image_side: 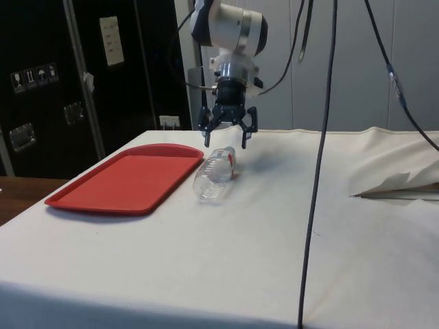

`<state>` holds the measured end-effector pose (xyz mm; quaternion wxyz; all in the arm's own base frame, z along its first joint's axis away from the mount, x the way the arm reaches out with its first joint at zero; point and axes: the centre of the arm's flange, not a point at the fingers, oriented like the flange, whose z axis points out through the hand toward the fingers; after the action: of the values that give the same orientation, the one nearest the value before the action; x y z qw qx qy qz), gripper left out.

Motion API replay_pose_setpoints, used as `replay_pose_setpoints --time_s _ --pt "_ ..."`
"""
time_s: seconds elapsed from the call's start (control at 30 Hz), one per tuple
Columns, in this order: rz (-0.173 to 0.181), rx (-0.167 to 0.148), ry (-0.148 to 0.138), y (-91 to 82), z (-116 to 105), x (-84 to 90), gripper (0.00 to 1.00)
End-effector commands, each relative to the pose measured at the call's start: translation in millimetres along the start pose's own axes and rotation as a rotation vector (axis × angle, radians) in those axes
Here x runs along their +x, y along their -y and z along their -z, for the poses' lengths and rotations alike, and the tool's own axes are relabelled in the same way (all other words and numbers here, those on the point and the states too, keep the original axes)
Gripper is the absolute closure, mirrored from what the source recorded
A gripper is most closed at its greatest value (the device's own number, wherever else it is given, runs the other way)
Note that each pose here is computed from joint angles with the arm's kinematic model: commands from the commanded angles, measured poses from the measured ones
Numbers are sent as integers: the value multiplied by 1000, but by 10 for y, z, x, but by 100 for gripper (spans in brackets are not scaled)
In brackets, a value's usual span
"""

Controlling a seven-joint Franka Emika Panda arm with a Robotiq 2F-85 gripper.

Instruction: Place the bottle upright on the tray.

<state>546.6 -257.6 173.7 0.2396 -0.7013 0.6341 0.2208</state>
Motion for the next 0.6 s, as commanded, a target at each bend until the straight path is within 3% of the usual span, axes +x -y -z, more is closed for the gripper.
replay_pose_setpoints --time_s 0.0,0.3,0.37,0.57 --pt "-2 4 20 12 -13 20 0" --pt "-16 4 58 32 -79 61 0" --pt "-15 -1 48 18 -77 54 0" --pt "-27 6 86 25 -166 95 0"
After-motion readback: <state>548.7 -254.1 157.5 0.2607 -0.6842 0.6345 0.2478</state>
